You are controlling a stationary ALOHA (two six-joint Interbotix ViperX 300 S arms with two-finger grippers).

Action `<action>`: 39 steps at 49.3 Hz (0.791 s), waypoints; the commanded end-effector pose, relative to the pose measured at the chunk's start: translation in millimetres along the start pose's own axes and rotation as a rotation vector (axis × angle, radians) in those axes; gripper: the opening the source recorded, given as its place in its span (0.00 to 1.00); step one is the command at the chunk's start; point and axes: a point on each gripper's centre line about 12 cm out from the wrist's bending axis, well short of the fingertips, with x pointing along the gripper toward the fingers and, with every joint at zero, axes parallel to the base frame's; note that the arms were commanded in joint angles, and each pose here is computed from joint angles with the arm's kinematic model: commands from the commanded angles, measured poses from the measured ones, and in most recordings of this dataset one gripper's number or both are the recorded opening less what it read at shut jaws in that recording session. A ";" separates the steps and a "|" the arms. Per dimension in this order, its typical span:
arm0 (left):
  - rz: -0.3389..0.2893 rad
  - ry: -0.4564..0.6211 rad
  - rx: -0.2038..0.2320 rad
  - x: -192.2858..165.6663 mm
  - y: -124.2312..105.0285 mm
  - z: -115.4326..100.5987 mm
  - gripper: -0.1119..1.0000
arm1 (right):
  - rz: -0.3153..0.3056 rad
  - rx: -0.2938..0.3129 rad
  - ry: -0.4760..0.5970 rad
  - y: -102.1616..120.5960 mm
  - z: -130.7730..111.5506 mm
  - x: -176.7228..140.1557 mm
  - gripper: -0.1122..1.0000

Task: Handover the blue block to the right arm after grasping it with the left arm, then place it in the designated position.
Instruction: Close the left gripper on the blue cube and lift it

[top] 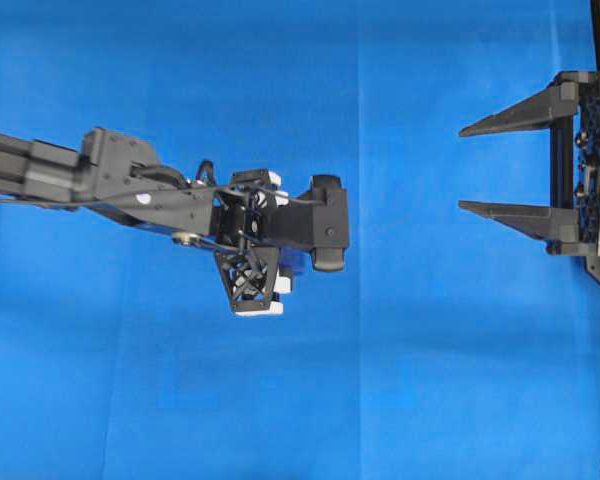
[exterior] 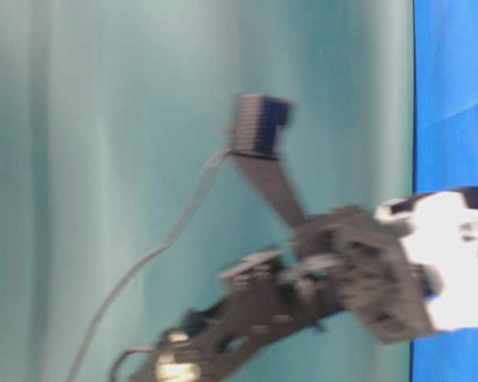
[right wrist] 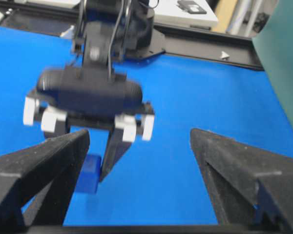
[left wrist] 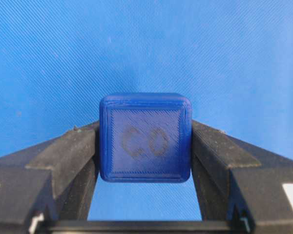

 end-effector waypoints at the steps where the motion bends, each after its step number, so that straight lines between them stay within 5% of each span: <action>1: -0.010 -0.098 0.004 -39.2 -3.4 26.6 0.54 | -0.001 -0.003 -0.029 -0.3 11.9 2.0 0.97; 39: -0.014 -0.237 0.004 -156.3 -3.6 72.7 0.54 | -0.001 -0.003 -0.021 -0.3 11.2 2.4 0.97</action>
